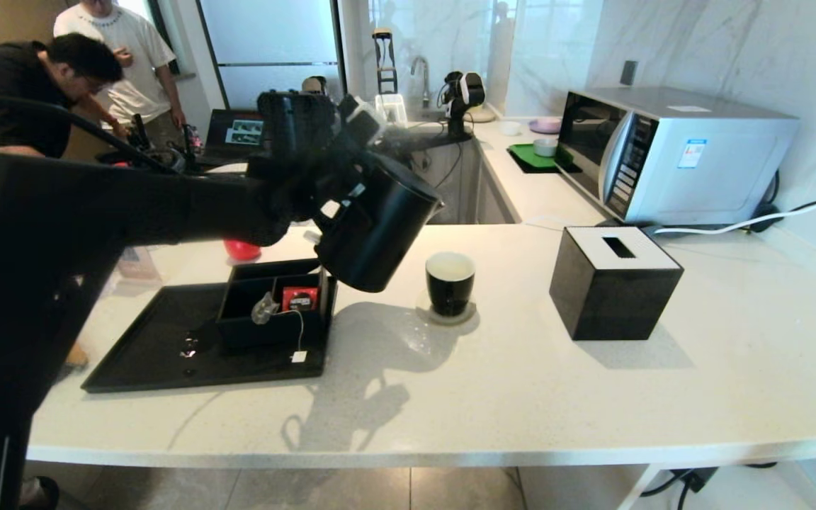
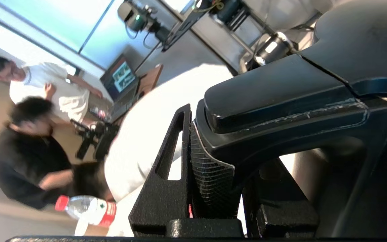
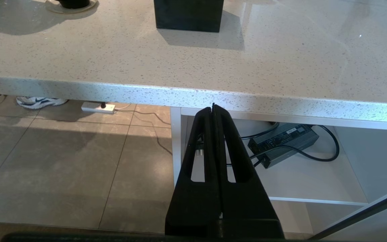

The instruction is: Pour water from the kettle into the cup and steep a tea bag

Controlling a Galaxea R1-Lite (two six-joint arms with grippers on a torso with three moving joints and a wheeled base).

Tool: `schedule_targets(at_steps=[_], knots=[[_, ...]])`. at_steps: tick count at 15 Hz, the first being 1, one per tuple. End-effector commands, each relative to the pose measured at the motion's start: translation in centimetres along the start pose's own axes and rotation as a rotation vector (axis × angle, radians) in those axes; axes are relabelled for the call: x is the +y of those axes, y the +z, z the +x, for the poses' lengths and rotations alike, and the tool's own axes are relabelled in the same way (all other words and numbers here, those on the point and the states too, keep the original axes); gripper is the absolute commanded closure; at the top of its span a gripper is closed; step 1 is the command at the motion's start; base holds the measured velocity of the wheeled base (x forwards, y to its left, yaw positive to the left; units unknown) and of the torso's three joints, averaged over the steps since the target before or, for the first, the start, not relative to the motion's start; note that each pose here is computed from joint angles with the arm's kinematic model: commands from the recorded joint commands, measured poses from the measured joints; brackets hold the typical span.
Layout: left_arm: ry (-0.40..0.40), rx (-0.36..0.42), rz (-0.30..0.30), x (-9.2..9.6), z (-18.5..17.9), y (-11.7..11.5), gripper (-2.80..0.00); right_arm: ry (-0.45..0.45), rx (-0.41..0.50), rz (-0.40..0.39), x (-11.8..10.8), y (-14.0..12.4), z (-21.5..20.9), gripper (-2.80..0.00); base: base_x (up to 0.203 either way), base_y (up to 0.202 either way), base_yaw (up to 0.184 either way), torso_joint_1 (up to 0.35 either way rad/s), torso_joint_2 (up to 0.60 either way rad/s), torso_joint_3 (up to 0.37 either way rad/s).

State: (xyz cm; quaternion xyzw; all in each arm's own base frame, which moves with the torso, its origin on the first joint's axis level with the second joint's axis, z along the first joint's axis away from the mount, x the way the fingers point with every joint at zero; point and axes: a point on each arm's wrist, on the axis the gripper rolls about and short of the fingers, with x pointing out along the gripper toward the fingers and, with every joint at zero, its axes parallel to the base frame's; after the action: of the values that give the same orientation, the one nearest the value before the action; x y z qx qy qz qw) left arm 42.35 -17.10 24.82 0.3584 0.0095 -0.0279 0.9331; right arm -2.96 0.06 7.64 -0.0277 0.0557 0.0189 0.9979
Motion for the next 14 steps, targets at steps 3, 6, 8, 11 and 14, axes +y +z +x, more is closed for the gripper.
schedule_targets(at_steps=[3, 6, 8, 11, 14], knots=[[0.042, -0.007, -0.067, 2.4, -1.0, 0.3, 0.0, 0.001, 0.002, -0.001, 0.0, 0.0, 0.0, 0.0, 0.0, 0.0, 0.0, 0.0, 0.0, 0.0], [0.066, -0.003, -0.126, 4.2, -2.3, 0.1, 0.0, 0.001, 0.002, -0.001, 0.0, 0.0, 0.0, 0.0, 0.0, 0.0, 0.0, 0.0, 0.0, 0.0], [0.111, -0.008, -0.146, 6.2, -3.1, -0.4, 0.0, 0.001, 0.002, -0.001, 0.0, 0.0, 0.0, 0.0, 0.0, 0.0, 0.0, 0.0, 0.0, 0.0], [0.18, -0.014, -0.223, 9.2, -4.3, -1.1, 0.0, 0.001, 0.002, -0.001, 0.0, 0.0, 0.0, 0.0, 0.0, 0.0, 0.0, 0.0, 0.0, 0.0], [0.277, -0.001, -0.254, 13.0, -5.8, -2.6, 0.0, 0.001, 0.002, -0.001, 0.0, 0.0, 0.0, 0.0, 0.0, 0.0, 0.0, 0.0, 0.0, 0.0]])
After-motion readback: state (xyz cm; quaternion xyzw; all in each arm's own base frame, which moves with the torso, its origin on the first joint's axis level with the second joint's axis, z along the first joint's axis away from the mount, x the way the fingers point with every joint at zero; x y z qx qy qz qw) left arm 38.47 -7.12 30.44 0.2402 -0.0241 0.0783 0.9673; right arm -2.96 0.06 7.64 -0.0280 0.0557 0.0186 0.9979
